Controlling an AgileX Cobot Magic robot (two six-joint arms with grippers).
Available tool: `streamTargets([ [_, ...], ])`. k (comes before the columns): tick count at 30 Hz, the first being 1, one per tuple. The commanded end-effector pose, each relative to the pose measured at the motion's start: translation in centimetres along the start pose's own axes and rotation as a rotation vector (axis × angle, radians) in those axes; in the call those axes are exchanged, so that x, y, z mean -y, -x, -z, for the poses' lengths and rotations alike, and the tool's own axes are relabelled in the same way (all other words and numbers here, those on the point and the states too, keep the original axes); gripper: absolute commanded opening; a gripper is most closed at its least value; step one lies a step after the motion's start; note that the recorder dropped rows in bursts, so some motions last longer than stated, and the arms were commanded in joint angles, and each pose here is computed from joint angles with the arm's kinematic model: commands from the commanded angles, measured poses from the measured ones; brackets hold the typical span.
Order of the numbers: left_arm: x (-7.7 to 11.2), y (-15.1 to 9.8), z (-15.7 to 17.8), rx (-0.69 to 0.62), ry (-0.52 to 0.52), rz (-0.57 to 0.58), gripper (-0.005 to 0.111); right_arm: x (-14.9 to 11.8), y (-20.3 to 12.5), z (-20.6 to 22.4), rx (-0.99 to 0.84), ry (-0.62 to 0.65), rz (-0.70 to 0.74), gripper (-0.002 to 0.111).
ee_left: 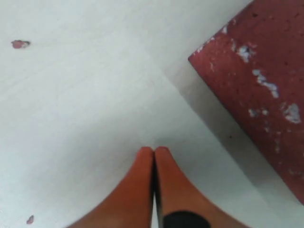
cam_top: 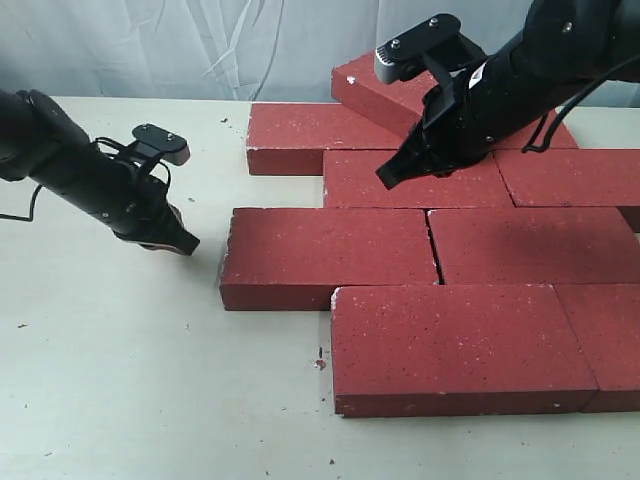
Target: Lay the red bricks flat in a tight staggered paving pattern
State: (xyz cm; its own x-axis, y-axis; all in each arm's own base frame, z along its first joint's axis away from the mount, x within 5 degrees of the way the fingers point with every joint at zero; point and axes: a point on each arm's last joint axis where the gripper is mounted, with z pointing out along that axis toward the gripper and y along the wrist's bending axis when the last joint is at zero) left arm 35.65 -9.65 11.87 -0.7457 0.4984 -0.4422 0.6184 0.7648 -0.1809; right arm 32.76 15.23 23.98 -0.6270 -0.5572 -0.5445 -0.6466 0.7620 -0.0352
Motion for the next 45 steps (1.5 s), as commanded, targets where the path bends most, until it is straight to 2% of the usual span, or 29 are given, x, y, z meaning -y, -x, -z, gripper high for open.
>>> streamTargets([
  [1, 0.2, 0.8, 0.9, 0.055, -0.01, 0.046, 0.0, -0.2, 0.3, 0.2, 0.04, 0.022, -0.054, -0.001],
  [6, 0.1, 1.7, 1.7, 0.08, 0.001, 0.002, 0.0, -0.7, 0.9, 0.2, 0.092, 0.028, -0.054, -0.001],
  [12, 1.0, 3.5, 5.3, 0.194, 0.025, -0.01, 0.0, -1.0, 1.5, 0.2, 0.153, 0.0, -0.012, -0.001],
  [15, 0.8, 4.3, 6.1, 0.271, 0.068, 0.041, 0.0, -0.6, 2.1, 0.3, 0.211, -0.039, -0.007, -0.001],
  [17, 0.1, 5.1, 6.6, 0.354, 0.134, 0.107, 0.0, -0.2, 2.5, 0.4, 0.256, -0.086, 0.026, -0.001],
  [20, -1.0, 6.7, 7.8, 0.459, 0.239, 0.134, 0.0, 0.4, 3.3, 0.9, 0.316, -0.152, 0.09, -0.001],
  [23, -1.7, 9.7, 10.4, 0.57, 0.276, 0.108, 0.0, 2.7, 5.1, 3.1, 0.349, -0.197, 0.07, -0.001],
  [25, -2.3, 11.7, 12.1, 0.616, 0.256, 0.078, 0.0, 5.5, 5.9, 4.7, 0.322, -0.212, 0.006, -0.001],
  [26, -2.8, 12.9, 12.8, 0.606, 0.222, 0.075, 0.0, 7.7, 6.4, 5.5, 0.296, -0.219, -0.058, -0.001],
  [27, -3.1, 13.3, 12.9, 0.586, 0.209, 0.078, 0.0, 8.6, 6.5, 5.6, 0.283, -0.221, -0.081, -0.001],
  [29, -4.4, 14.1, 12.2, 0.432, 0.221, 0.08, 0.0, 12.0, 7.0, 4.8, 0.213, -0.211, -0.167, -0.001],
  [31, -4.8, 13.8, 10.9, 0.27, 0.183, 0.108, 0.0, 14.5, 7.6, 2.9, 0.203, -0.221, -0.221, -0.001],
  [34, -4.7, 12.9, 9.6, 0.163, 0.111, 0.131, 0.0, 18.1, 9.0, -0.5, 0.241, -0.252, -0.256, -0.001],
  [37, -4.0, 10.9, 8.3, 0.02, 0.031, 0.159, 0.0, 21.8, 9.0, -4.4, 0.251, -0.26, -0.357, -0.001],
  [39, -4.0, 10.1, 7.7, 0.003, 0.03, 0.153, 0.0, 22.8, 8.6, -5.9, 0.23, -0.251, -0.375, -0.001],
  [45, -3.6, 7.0, 6.1, 0.011, 0.074, 0.164, 0.0, 23.5, 8.1, -8.9, 0.186, -0.227, -0.369, -0.001],
])
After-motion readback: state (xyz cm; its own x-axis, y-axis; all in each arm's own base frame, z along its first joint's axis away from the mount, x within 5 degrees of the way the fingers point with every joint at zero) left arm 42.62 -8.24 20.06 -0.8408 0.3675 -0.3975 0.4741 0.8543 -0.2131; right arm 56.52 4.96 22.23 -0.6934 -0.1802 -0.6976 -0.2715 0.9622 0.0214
